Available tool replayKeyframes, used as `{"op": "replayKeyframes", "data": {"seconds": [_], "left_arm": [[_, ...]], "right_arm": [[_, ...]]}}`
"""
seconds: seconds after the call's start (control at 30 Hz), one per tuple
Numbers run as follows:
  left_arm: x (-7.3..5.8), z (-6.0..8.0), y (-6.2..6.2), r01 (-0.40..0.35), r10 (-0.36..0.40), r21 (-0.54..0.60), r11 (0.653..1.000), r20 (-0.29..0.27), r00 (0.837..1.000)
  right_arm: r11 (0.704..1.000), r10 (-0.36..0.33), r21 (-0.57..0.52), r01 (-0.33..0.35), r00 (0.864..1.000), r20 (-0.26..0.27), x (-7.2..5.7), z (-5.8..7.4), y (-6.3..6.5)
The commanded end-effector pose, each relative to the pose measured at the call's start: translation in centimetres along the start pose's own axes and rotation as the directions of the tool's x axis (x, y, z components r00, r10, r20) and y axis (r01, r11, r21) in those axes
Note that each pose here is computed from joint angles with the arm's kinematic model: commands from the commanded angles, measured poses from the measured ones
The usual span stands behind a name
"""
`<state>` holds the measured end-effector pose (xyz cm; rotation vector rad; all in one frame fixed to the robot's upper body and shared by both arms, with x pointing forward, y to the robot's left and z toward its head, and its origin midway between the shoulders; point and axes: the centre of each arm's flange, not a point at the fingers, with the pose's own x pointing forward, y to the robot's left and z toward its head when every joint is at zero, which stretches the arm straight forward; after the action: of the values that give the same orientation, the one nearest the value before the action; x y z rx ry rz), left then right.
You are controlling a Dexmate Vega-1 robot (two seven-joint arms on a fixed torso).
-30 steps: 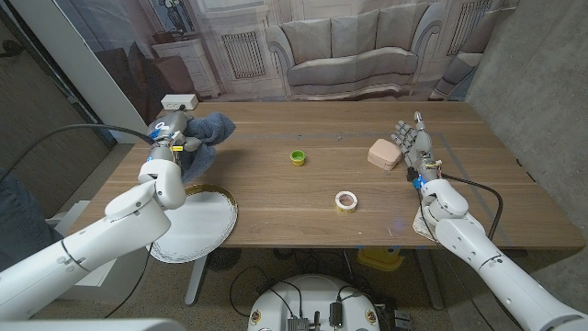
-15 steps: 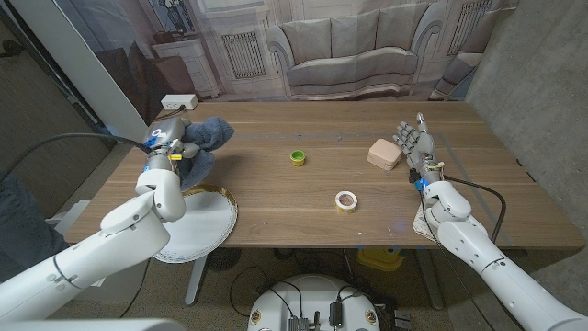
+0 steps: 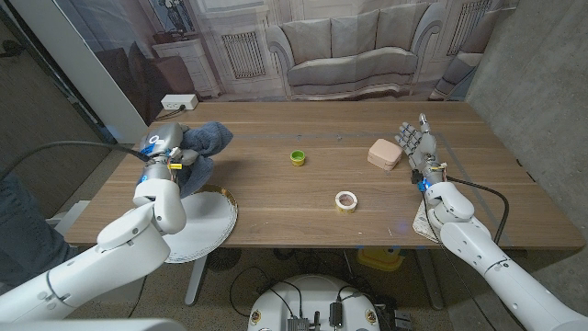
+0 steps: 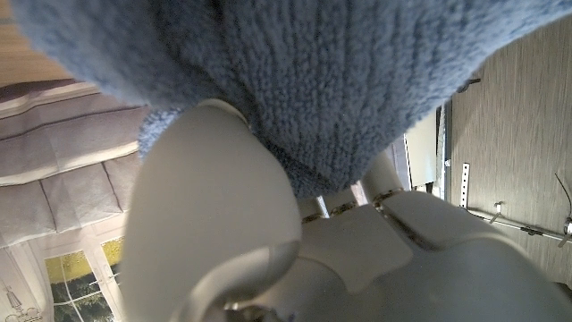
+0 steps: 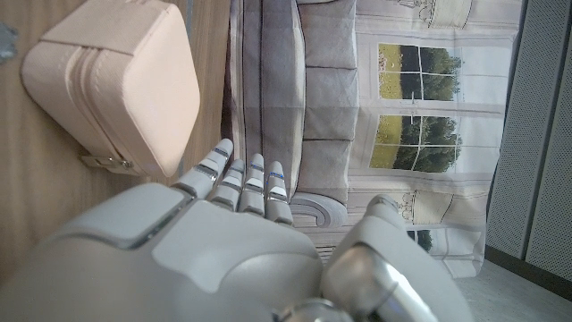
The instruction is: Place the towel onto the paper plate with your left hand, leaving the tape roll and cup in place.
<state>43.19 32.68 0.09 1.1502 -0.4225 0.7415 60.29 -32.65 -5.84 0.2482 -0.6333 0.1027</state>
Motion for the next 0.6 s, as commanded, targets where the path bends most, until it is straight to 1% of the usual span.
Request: {"op": "replayKeyframes", "data": {"seconds": [0.03, 0.37, 0.6], "left_arm": [[-2.6, -0.7, 0.1, -0.016, 0.016, -0.020, 1.000, -0.008, 1.000], [-4.1, -1.5, -0.1, -0.020, 0.019, -0.040, 0.999, -0.032, 0.999], [-5.0, -1.7, -0.3, -0.013, 0.010, -0.057, 0.998, -0.046, 0.999]], "right_arm": [[1.000, -0.006, 0.004, 0.006, 1.000, -0.011, -0.1, -0.1, -0.2], [1.000, -0.013, -0.004, 0.013, 1.000, -0.008, -0.2, 0.1, -0.2], [1.000, -0.018, -0.004, 0.018, 1.000, -0.013, -0.2, 0.1, -0.2]]}}
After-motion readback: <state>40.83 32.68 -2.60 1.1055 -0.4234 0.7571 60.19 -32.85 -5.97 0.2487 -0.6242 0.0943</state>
